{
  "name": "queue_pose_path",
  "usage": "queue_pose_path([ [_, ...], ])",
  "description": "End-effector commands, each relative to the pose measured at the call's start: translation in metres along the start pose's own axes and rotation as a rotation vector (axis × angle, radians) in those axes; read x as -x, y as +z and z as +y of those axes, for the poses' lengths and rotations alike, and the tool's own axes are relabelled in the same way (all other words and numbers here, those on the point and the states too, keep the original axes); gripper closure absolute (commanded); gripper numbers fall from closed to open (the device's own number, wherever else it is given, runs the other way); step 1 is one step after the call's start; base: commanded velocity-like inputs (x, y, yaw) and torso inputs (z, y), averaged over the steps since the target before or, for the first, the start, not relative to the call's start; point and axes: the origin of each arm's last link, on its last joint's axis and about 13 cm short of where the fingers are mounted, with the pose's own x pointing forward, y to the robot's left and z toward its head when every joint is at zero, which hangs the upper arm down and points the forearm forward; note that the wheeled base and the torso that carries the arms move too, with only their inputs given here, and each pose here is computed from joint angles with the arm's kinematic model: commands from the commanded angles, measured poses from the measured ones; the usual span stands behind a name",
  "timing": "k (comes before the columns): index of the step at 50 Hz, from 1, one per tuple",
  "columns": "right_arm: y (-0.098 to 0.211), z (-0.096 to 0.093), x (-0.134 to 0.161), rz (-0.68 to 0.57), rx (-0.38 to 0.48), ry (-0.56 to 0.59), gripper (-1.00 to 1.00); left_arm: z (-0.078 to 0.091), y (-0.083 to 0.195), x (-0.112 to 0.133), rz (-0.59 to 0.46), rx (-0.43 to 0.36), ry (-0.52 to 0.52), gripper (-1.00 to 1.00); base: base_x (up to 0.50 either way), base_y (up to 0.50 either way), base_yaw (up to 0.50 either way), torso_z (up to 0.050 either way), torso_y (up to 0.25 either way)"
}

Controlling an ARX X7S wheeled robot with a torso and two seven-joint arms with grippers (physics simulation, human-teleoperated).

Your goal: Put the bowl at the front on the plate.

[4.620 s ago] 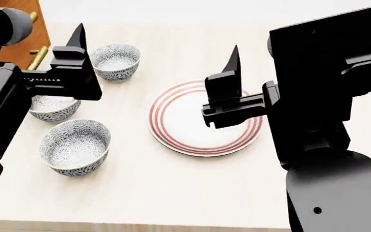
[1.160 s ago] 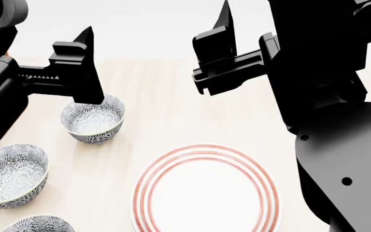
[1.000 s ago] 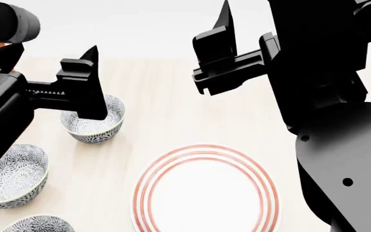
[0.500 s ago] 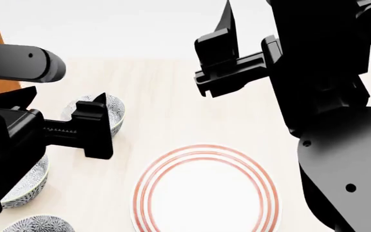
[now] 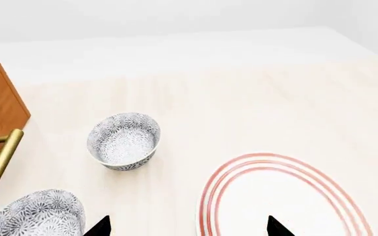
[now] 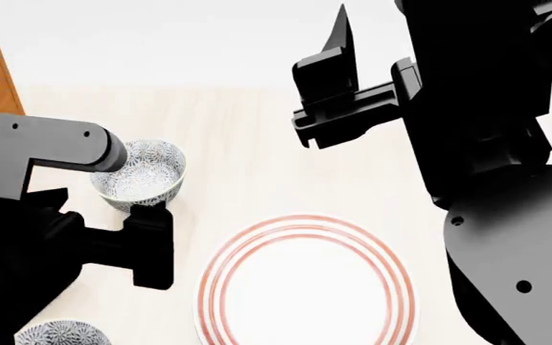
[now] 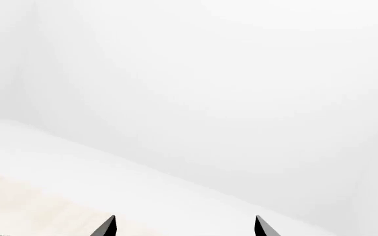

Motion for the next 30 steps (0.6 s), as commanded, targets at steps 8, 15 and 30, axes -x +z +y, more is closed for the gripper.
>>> queue_pose_path([
  [8, -0.001, 0.0, 0.0, 0.0, 0.005, -0.001, -1.0, 0.001, -0.008, -0.003, 0.123, -0.001, 0.02, -1.0, 0.0, 0.0, 0.0, 0.0, 0.0],
  [15, -0.001, 0.001, 0.0, -0.001, 0.006, -0.002, -1.0, 0.0, -0.015, -0.003, 0.17, 0.005, 0.024, -1.0, 0.0, 0.0, 0.0, 0.0, 0.0],
  [30, -0.002, 0.0, 0.0, 0.0, 0.004, -0.004, -1.0, -0.001, -0.03, -0.006, 0.261, -0.004, 0.039, -1.0, 0.0, 0.0, 0.0, 0.0, 0.0],
])
